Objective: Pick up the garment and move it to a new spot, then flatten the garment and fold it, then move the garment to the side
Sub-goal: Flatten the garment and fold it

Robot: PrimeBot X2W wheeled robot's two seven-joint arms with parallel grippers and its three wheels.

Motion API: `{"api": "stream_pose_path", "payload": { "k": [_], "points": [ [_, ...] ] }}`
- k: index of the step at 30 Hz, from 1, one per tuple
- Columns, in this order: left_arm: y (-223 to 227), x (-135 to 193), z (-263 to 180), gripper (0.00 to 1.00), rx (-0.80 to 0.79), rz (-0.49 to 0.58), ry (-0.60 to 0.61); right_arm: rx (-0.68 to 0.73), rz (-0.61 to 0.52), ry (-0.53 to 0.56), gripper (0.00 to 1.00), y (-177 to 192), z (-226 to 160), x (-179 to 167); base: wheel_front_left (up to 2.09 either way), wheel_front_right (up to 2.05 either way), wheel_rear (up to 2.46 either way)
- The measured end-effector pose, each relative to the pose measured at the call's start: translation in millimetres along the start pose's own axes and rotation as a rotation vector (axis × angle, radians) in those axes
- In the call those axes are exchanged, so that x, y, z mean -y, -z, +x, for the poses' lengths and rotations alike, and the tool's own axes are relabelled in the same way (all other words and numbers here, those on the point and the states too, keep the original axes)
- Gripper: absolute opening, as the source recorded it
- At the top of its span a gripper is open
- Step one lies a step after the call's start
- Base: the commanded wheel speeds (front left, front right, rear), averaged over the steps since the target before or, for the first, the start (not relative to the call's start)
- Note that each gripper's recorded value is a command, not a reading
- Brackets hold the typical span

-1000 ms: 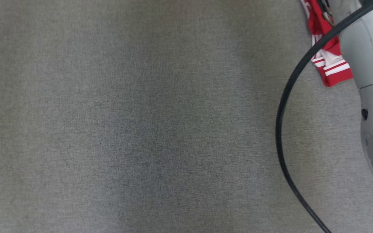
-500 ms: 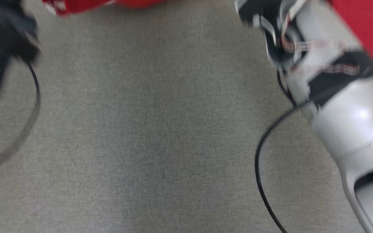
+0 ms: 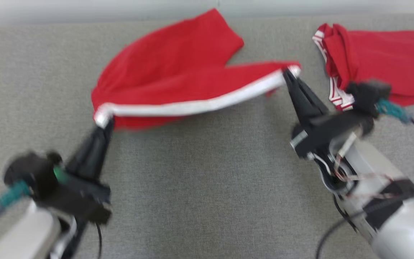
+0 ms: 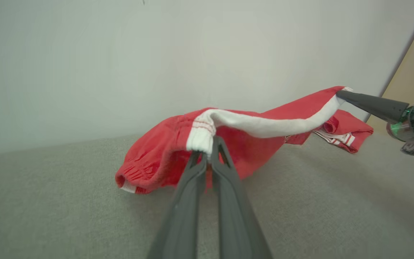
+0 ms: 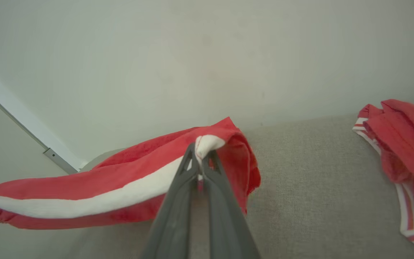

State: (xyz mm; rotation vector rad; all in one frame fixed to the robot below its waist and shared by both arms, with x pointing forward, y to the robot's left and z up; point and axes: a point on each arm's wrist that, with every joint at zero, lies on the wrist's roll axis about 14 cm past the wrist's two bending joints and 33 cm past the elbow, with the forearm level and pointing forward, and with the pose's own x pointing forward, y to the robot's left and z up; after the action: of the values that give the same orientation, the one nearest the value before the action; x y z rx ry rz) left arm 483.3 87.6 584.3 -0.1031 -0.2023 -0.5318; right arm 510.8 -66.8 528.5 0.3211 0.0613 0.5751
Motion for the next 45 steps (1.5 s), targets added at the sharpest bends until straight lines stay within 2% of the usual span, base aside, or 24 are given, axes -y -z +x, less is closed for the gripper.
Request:
{"api": "stream_pose_path", "payload": {
  "k": [8,18,30,38,45],
  "points": [
    [34.3,35.9,-60.0,0.0,-0.085,-0.125,-0.075,-0.052,0.05,0.062,0.0,29.7,-64.7,-3.9,0.0,0.0,0.0],
    [47.8,61.6,-101.0,0.0,-0.125,-0.122,-0.106,-0.15,0.074,0.116,0.0,54.4,-128.6,-21.3,0.0,0.0,0.0],
    [57.0,65.6,-153.3,0.0,-0.161,-0.139,-0.225,-0.299,0.139,0.145,0.0,78.6,-189.2,-49.9,0.0,0.0,0.0],
    [55.7,62.8,-160.5,0.0,-0.149,-0.138,-0.244,-0.288,0.163,0.108,0.0,69.8,-183.8,-69.0,0.0,0.0,0.0],
    [39.1,51.1,-147.3,0.0,-0.091,-0.081,-0.226,-0.163,0.094,0.049,0.0,33.5,-149.7,-78.4,0.0,0.0,0.0]
  ]
}}
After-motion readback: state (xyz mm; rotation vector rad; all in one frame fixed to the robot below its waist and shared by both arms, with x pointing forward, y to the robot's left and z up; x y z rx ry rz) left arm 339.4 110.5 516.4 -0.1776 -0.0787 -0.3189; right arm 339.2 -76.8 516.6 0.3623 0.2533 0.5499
